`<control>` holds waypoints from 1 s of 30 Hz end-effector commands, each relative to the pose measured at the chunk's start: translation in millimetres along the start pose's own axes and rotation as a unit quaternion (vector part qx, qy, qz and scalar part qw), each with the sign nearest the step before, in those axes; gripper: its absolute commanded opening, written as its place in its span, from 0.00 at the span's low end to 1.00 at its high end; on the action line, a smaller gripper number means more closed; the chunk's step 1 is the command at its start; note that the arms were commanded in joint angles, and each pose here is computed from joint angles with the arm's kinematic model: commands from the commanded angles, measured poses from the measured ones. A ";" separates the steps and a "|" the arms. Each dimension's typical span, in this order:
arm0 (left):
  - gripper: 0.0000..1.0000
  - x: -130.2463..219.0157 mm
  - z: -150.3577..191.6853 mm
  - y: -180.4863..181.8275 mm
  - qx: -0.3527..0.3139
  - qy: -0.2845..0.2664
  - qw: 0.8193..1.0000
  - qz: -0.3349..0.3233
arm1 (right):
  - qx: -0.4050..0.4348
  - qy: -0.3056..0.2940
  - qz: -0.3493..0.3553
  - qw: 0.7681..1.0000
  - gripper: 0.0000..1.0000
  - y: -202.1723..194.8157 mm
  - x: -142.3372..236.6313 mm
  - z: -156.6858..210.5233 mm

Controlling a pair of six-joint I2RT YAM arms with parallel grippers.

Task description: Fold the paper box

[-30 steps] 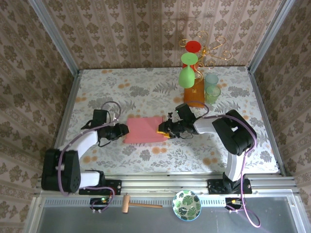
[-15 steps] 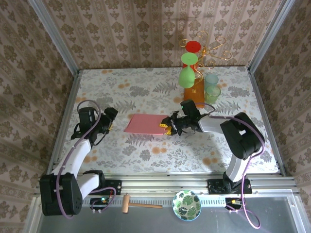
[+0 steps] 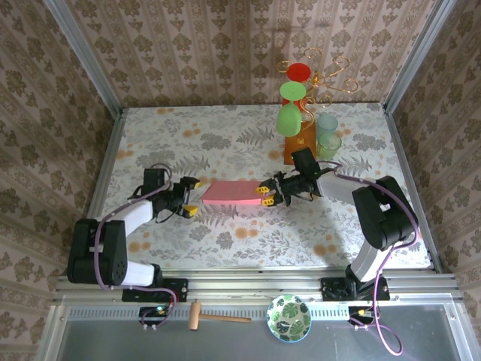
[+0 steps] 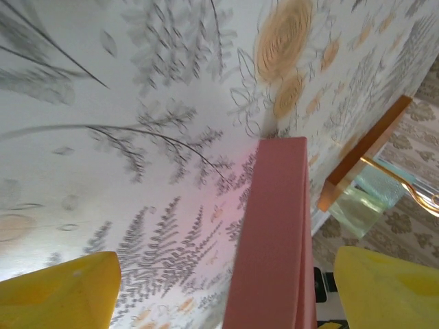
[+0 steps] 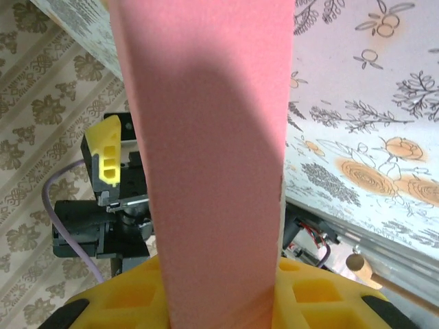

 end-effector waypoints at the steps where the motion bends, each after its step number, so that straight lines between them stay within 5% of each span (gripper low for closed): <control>1: 0.81 -12.9 8.6 -15.8 0.030 0.026 0.999 0.037 | -0.023 0.043 0.010 0.999 0.26 0.2 3.2 14.6; 17: 0.58 -37.1 31.1 -15.8 0.079 0.050 0.993 0.071 | -0.038 0.057 0.008 0.998 0.27 -8.9 6.6 -3.7; 27: 0.30 -40.3 33.7 -17.4 0.099 0.032 0.991 0.084 | -0.049 0.054 0.010 0.997 0.28 -14.3 10.2 -14.3; 30: 0.24 -37.5 34.4 -17.0 0.106 0.026 0.991 0.081 | -0.049 0.046 0.010 0.998 0.35 -14.3 15.6 -18.2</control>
Point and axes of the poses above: each hand's point on the last joint's axis, 136 mm out from that joint toward the fingers, its own x axis back along the fingers, its own y axis along the line the jaws close on, z = x × y, the point moved 2 cm from there along x, back along the fingers, and after that the axes turned 9 degrees about -x, right-handed, at the moved point
